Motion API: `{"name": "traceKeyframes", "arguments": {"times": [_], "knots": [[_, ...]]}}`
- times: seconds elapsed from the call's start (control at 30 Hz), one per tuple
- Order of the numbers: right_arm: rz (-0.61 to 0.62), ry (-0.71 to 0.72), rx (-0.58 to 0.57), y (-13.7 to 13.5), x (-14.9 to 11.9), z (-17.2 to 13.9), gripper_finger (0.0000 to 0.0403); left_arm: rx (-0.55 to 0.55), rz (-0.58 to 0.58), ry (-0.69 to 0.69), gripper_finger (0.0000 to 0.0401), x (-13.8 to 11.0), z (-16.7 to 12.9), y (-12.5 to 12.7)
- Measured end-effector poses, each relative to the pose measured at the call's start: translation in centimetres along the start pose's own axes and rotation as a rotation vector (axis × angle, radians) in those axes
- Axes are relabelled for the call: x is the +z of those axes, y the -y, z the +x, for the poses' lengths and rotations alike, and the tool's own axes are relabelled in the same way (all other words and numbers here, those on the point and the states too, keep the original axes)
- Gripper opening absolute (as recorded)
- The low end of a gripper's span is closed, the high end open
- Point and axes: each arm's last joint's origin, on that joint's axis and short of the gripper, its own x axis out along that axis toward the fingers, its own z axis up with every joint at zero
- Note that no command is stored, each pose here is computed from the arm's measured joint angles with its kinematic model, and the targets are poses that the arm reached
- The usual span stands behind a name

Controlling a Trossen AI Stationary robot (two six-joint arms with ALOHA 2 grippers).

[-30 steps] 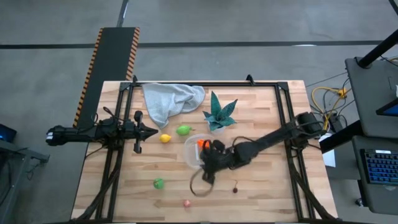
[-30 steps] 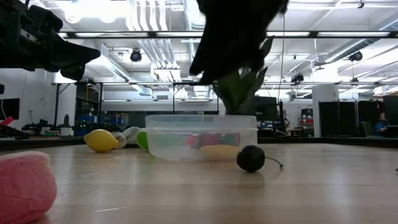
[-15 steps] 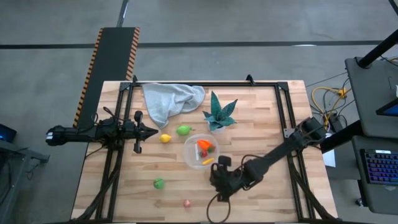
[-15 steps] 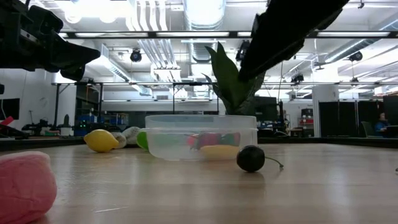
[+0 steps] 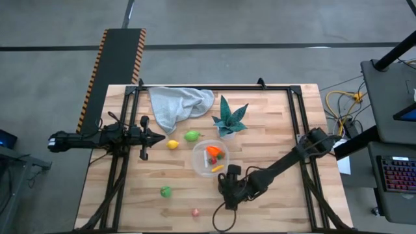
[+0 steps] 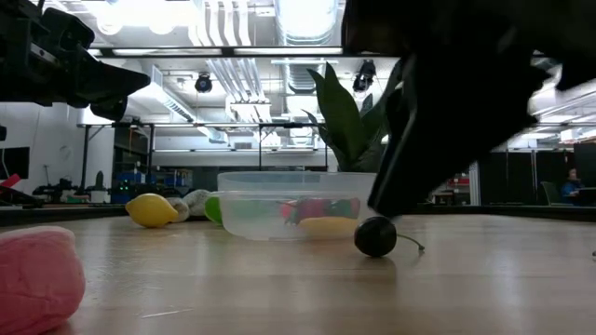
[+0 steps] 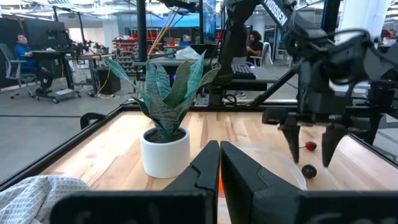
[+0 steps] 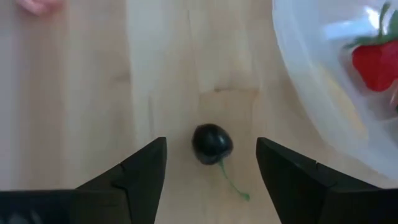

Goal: Pick and placing Produce into tupperware
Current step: Put the black cherry into the transparent bin

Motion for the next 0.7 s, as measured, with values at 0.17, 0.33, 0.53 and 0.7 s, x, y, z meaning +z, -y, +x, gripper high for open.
{"name": "traceKeyframes", "arguments": {"times": [0.17, 0.33, 0.53, 0.7], "knots": [[0.018, -0.028, -0.021, 0.0, -0.6, 1.3, 0.024, 0.0, 0.0, 0.0, 0.0, 0.0, 0.0, 0.0], [0.027, -0.024, -0.024, 0.0, -0.6, 1.4, 0.0235, 0.0, 0.001, 0.0, 0.0, 0.0, 0.0, 0.0], [0.039, -0.016, -0.029, 0.3, -0.3, 1.7, 0.0227, 0.0, 0.001, -0.002, 0.0, 0.0, 0.0, 0.0], [0.039, -0.018, -0.029, 0.4, -0.4, 1.7, 0.0222, 0.0, 0.001, -0.002, 0.0, 0.0, 0.0, 0.0]]}}
